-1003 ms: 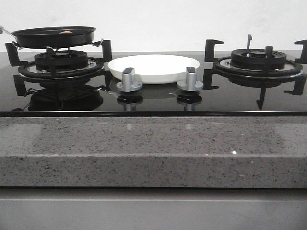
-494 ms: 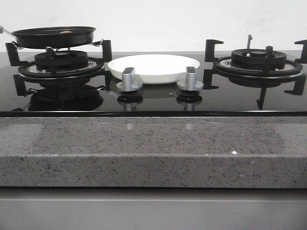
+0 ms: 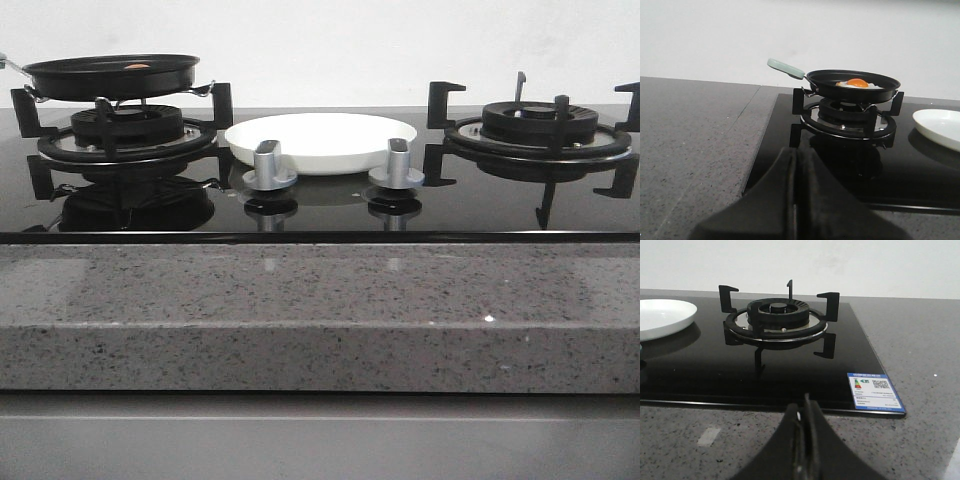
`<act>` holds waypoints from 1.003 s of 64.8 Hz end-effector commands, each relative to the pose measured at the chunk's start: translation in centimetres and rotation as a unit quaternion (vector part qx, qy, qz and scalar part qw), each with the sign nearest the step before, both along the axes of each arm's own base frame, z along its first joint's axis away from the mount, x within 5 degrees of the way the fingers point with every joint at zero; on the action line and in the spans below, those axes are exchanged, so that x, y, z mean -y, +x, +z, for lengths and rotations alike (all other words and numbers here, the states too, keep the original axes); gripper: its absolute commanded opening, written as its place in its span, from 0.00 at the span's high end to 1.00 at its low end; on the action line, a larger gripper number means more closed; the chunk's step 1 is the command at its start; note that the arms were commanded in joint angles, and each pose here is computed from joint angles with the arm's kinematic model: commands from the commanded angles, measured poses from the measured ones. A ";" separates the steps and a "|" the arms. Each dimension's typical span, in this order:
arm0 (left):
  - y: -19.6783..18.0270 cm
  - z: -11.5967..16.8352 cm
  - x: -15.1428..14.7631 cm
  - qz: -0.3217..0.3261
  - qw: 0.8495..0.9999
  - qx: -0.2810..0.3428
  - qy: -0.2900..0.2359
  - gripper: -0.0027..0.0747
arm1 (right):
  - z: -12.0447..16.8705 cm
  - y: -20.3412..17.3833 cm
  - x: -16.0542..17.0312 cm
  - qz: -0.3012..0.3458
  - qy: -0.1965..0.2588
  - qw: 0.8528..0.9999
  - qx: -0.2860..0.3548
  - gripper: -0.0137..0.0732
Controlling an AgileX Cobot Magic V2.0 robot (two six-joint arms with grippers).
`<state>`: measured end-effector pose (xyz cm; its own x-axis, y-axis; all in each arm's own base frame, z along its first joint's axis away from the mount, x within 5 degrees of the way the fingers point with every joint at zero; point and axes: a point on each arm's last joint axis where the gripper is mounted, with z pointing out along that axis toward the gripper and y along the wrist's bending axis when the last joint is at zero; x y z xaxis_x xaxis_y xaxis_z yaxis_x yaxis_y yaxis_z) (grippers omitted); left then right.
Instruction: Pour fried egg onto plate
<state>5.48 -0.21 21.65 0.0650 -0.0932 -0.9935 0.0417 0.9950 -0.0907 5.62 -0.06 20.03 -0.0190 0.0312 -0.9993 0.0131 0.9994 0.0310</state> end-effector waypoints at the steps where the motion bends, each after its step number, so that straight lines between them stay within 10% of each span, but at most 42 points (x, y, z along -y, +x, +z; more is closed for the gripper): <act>1: -0.8 3.7 -0.1 -0.003 0.997 0.077 -0.022 0.99 | 3.5 -0.8 0.0 -0.005 -0.004 0.997 0.079 0.92; 35: 1.3 16.3 0.6 -0.030 0.996 -0.088 0.002 0.99 | 16.2 0.0 0.0 0.001 -0.002 1.000 0.009 0.92; 65: 5.2 15.5 0.7 -0.030 0.986 -0.164 0.003 0.99 | 16.2 2.2 0.0 0.001 0.000 0.999 -0.032 0.92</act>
